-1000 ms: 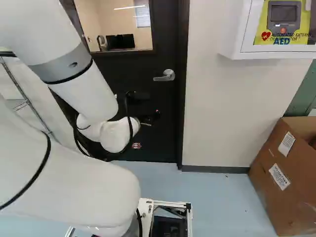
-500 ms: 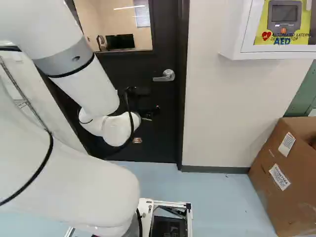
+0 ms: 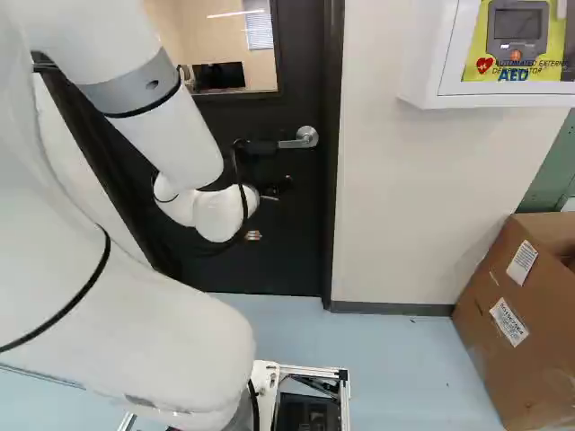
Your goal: Open the door and move inside
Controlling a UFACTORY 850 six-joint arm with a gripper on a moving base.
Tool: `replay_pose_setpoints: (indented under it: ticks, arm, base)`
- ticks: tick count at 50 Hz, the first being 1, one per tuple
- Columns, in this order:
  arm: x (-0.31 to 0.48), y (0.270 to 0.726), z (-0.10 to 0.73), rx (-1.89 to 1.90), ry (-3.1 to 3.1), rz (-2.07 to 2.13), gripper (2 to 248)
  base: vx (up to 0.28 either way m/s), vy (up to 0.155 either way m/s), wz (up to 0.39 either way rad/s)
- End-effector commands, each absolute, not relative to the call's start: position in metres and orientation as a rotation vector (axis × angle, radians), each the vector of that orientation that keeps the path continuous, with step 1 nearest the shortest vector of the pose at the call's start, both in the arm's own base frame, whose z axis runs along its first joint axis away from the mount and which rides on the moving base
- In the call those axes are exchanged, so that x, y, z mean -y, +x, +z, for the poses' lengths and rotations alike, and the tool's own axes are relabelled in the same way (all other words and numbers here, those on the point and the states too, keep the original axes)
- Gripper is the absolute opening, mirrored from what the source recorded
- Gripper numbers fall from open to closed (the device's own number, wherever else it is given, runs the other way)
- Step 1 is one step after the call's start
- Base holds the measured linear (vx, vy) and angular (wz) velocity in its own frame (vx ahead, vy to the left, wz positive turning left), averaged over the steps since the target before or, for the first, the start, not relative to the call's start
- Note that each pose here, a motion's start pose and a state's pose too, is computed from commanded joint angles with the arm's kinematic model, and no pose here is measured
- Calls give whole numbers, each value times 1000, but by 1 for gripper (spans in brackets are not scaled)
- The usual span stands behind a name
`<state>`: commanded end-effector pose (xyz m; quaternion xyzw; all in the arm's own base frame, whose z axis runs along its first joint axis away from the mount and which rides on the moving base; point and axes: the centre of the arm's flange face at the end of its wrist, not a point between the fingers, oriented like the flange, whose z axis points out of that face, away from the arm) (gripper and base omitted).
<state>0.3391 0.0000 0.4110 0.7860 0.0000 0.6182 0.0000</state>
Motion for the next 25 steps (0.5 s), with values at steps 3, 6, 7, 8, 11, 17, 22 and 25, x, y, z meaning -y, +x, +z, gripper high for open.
replay_pose_setpoints:
  ticks: [3,6,7,8,11,17,22,25]
  arm:
    - [0,343,414,0,2463,1950,247]
    - [0,347,417,0,2456,1959,247]
    - [0,348,418,0,2454,1962,247]
    - [0,349,419,0,2451,1965,247]
    - [0,352,423,0,2444,1973,247]
    - [0,358,429,0,2430,1991,247]
    - [0,362,434,0,2418,2006,247]
    - [0,364,437,0,2411,2015,247]
  base:
    - [0,0,0]
    - [0,0,0]
    - [0,0,0]
    - [0,0,0]
    - [0,0,0]
    - [0,0,0]
    - [0,0,0]
    - [0,0,0]
